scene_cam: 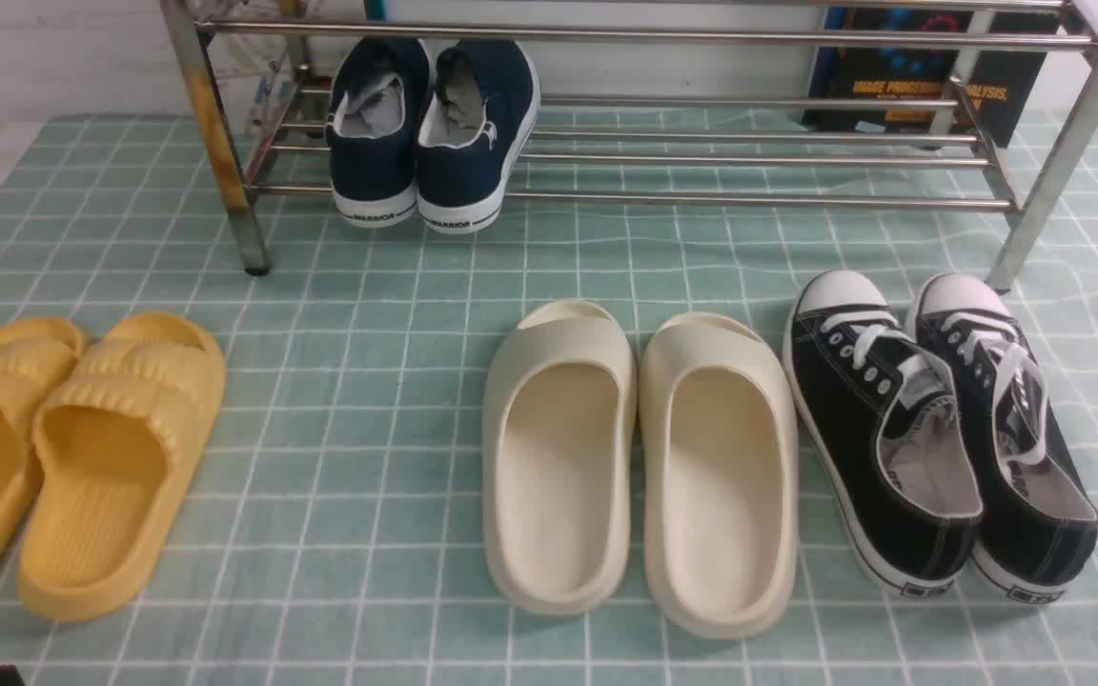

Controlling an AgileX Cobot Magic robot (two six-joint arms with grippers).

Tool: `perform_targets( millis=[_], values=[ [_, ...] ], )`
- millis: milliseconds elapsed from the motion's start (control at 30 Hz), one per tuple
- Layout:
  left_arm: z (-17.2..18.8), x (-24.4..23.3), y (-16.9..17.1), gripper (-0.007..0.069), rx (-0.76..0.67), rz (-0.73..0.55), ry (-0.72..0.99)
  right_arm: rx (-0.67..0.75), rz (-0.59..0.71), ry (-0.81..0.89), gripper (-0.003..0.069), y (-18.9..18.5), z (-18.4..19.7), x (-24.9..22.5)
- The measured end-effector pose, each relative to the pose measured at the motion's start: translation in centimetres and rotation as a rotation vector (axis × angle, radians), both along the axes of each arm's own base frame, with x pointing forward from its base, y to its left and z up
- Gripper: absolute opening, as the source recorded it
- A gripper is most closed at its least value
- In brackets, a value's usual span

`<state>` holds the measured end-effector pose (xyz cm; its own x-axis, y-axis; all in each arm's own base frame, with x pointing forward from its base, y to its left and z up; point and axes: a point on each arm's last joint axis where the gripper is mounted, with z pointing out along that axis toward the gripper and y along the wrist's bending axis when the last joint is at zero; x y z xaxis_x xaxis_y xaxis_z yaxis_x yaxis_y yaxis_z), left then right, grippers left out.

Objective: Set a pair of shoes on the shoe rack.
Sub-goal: Use the right arm to grab the shoe closest to it

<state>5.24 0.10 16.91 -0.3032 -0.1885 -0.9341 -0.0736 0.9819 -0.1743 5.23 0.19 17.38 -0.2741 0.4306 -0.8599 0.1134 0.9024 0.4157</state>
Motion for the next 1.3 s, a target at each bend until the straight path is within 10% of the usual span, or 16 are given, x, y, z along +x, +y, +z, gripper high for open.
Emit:
perform_targets(
  millis=[500,600,700,1067,1300],
  values=[
    [0.0,0.0,0.0,-0.0002,0.000,0.000,0.000,0.253,-0.024,0.004,0.0239,0.5,0.1,0.0],
    [0.0,0.0,0.0,-0.0001,0.000,0.000,0.000,0.710,-0.071,0.040,0.0239,1.3,0.2,0.0],
    [0.0,0.0,0.0,0.0001,0.000,0.000,0.000,0.821,-0.084,0.052,0.0239,1.5,0.2,-0.1],
    [0.0,0.0,0.0,0.0014,0.000,0.000,0.000,0.569,-0.042,0.031,0.0239,1.2,0.6,-0.1],
    [0.0,0.0,0.0,0.0020,0.000,0.000,0.000,0.126,0.091,-0.092,0.0122,1.1,10.2,-0.5]
  ],
)
